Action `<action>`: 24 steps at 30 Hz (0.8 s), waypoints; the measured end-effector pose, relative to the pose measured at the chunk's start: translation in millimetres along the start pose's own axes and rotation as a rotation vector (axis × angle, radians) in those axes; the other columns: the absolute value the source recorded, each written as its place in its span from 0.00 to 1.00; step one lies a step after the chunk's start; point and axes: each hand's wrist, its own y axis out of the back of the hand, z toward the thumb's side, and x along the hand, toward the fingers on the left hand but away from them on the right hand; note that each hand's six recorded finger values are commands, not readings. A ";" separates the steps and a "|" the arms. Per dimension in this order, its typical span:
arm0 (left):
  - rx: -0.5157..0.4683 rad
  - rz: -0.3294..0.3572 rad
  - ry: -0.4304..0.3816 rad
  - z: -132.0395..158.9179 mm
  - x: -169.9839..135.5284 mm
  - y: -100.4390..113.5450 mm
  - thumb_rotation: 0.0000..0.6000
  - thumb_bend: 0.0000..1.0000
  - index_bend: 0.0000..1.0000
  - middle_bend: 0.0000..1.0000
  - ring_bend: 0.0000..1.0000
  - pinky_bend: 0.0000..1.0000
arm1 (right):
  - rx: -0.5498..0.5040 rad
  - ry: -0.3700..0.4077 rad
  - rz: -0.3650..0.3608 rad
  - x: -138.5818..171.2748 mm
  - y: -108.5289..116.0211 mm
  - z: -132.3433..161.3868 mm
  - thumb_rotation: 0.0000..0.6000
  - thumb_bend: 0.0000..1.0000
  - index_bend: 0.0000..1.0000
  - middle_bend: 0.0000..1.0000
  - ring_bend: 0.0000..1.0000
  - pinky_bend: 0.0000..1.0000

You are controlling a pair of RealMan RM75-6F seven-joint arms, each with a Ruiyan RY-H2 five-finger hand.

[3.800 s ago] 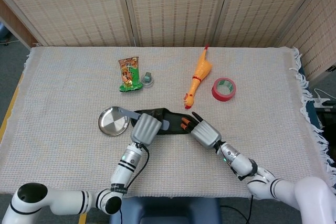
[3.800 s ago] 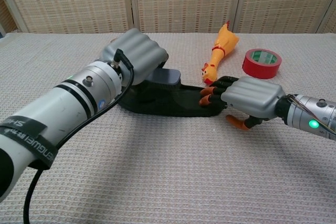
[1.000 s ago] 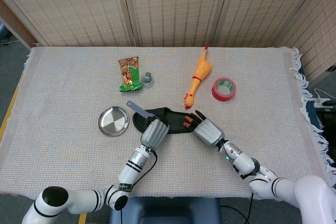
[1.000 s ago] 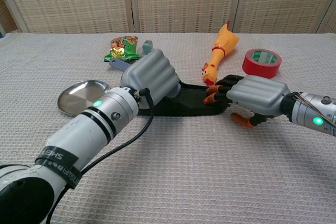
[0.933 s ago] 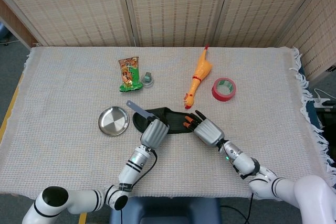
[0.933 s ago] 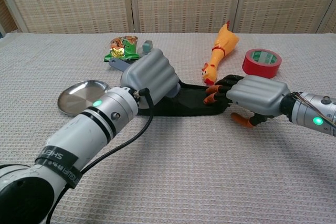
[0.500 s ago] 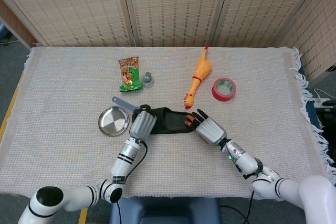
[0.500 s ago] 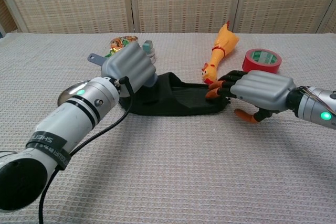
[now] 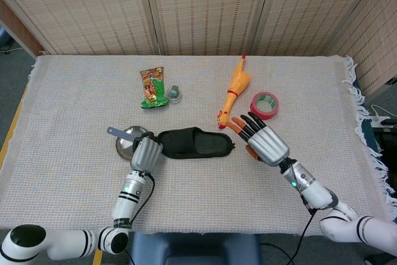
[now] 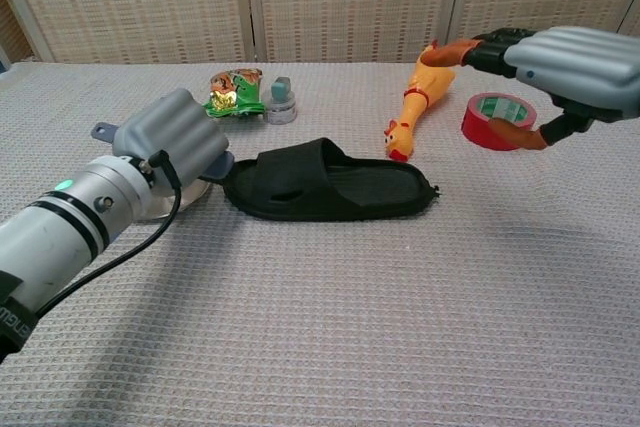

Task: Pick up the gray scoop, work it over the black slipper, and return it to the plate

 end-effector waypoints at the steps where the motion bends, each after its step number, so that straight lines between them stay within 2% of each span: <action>1: 0.006 -0.012 0.004 -1.3 0.7 -4.0 1.00 0.57 0.86 0.96 0.76 1.00 | 0.002 -0.007 -0.007 4.2 4.6 -2.0 1.00 0.47 0.00 0.01 0.00 0.00; 4: 0.020 -0.060 0.013 -3.7 3.3 -17.3 1.00 0.57 0.86 0.96 0.76 1.00 | 0.011 -0.031 -0.016 17.0 13.9 -7.0 1.00 0.47 0.00 0.00 0.00 0.00; 8: 0.039 -0.129 0.033 -6.9 9.1 -34.9 1.00 0.58 0.86 0.96 0.76 1.00 | 0.014 -0.048 0.003 23.9 13.6 -10.9 1.00 0.47 0.00 0.00 0.00 0.00; 12: 0.053 -0.163 0.049 -5.7 13.1 -40.5 1.00 0.58 0.84 0.96 0.76 1.00 | 0.019 -0.043 0.018 24.2 12.3 -10.0 1.00 0.47 0.00 0.00 0.00 0.00; 24: 0.048 -0.214 0.019 0.2 15.2 -49.8 1.00 0.56 0.57 0.82 0.74 1.00 | 0.025 -0.033 0.026 22.4 10.5 -5.1 1.00 0.47 0.00 0.00 0.00 0.00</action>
